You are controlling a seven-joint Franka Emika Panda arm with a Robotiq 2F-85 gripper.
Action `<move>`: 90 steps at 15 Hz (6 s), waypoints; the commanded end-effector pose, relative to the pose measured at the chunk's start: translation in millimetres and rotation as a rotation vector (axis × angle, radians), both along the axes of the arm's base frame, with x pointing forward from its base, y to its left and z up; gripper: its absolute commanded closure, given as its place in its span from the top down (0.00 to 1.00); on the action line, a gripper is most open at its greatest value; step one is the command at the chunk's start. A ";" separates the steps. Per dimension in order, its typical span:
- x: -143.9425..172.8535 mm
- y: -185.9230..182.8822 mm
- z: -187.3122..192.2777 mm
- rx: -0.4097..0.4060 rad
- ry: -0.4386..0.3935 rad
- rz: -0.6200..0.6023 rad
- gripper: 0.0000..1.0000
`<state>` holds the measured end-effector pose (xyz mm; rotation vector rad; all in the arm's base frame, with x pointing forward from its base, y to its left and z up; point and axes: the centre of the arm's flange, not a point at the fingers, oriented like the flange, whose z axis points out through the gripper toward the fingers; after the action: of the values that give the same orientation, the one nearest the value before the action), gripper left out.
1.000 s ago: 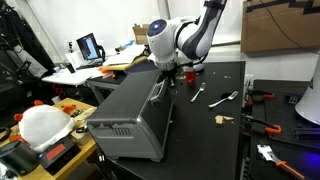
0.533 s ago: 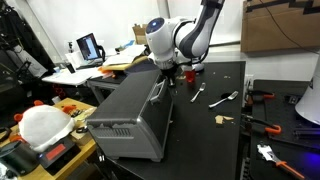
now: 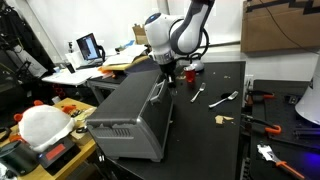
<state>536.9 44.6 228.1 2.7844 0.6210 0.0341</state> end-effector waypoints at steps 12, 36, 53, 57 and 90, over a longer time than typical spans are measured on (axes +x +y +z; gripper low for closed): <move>17.8 -14.9 1.2 0.407 0.197 0.007 0.03; -14.0 13.5 53.1 0.025 -0.075 -0.050 0.74; -8.2 -1.1 46.6 0.121 0.039 -0.087 0.03; -1.1 -24.1 41.8 0.256 0.079 -0.114 0.03; -17.7 -127.6 28.2 0.691 0.041 -0.335 1.00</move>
<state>540.5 -84.6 216.1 3.6551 0.2173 0.1076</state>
